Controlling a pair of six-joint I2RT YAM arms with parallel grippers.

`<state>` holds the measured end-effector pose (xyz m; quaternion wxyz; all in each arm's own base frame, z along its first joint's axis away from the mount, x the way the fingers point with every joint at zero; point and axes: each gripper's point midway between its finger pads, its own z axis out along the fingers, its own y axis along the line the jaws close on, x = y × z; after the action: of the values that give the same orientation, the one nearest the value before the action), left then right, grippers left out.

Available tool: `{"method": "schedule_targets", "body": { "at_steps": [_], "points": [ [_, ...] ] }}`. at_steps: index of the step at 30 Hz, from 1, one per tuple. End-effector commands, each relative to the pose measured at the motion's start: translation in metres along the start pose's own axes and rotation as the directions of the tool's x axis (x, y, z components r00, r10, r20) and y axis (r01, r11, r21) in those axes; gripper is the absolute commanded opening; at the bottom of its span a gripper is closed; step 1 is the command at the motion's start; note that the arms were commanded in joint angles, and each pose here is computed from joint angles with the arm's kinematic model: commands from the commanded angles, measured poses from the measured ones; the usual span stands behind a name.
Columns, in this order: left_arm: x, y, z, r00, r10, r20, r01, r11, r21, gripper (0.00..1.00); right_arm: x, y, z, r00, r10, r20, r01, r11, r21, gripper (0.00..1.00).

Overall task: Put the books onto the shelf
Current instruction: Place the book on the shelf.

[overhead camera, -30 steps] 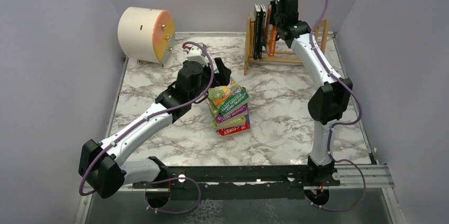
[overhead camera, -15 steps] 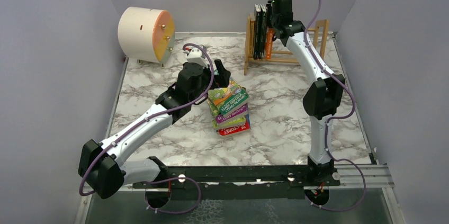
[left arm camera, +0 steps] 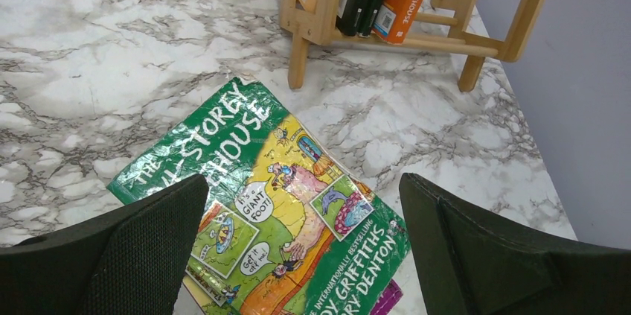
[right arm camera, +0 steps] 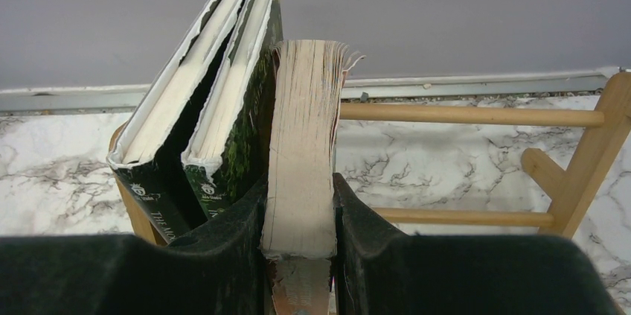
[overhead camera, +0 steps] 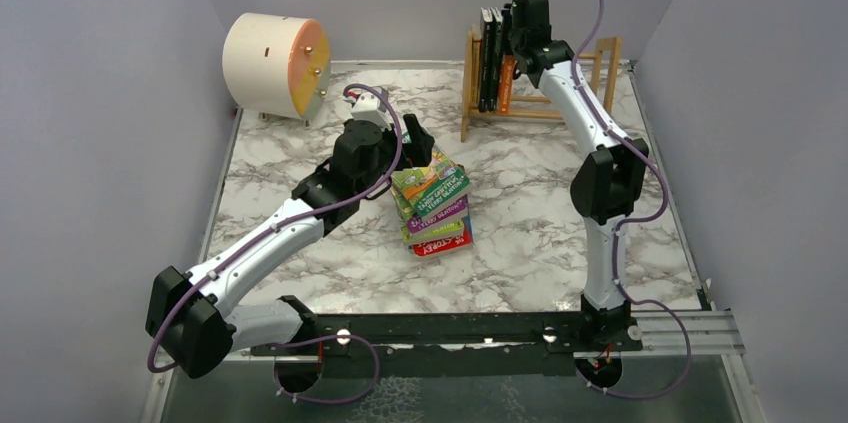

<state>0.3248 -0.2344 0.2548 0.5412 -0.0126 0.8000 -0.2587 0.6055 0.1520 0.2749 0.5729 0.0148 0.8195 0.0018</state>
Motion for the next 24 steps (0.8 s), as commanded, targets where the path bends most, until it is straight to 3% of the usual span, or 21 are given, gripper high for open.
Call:
{"method": "schedule_targets", "body": {
  "at_steps": [1, 6, 8, 14, 16, 24],
  "points": [
    [-0.005, 0.001, -0.006, 1.0, -0.008, 0.02, 0.008, 1.0, -0.006, 0.98, -0.017, 0.009, 0.006, 0.997, 0.042, 0.061, -0.04, 0.999, -0.034, 0.01],
    [-0.005, 0.002, -0.006, 1.0, -0.007, 0.019, 0.008, 1.0, -0.007, 0.98, -0.015, 0.009, 0.007, 0.997, 0.045, 0.058, -0.044, 0.999, -0.029, 0.01],
    [-0.003, 0.002, -0.005, 1.0, -0.007, 0.016, 0.007, 1.0, -0.007, 0.98, -0.015, 0.009, 0.007, 0.997, 0.055, 0.057, -0.053, 0.998, -0.028, 0.06],
    [-0.002, 0.004, -0.005, 1.0, -0.006, 0.014, 0.006, 1.0, -0.014, 0.98, -0.019, 0.009, 0.001, 0.993, 0.086, 0.076, -0.084, 0.996, -0.035, 0.44],
    [-0.001, 0.005, -0.005, 1.0, -0.005, 0.012, 0.005, 1.0, -0.016, 0.98, -0.022, 0.008, -0.002, 0.992, 0.092, 0.086, -0.089, 0.995, -0.039, 0.51],
    [-0.002, 0.004, -0.006, 1.0, -0.009, 0.016, 0.009, 1.0, -0.012, 0.98, -0.038, 0.004, -0.017, 0.986, 0.114, 0.123, -0.11, 0.993, -0.036, 0.56]
  ]
}}
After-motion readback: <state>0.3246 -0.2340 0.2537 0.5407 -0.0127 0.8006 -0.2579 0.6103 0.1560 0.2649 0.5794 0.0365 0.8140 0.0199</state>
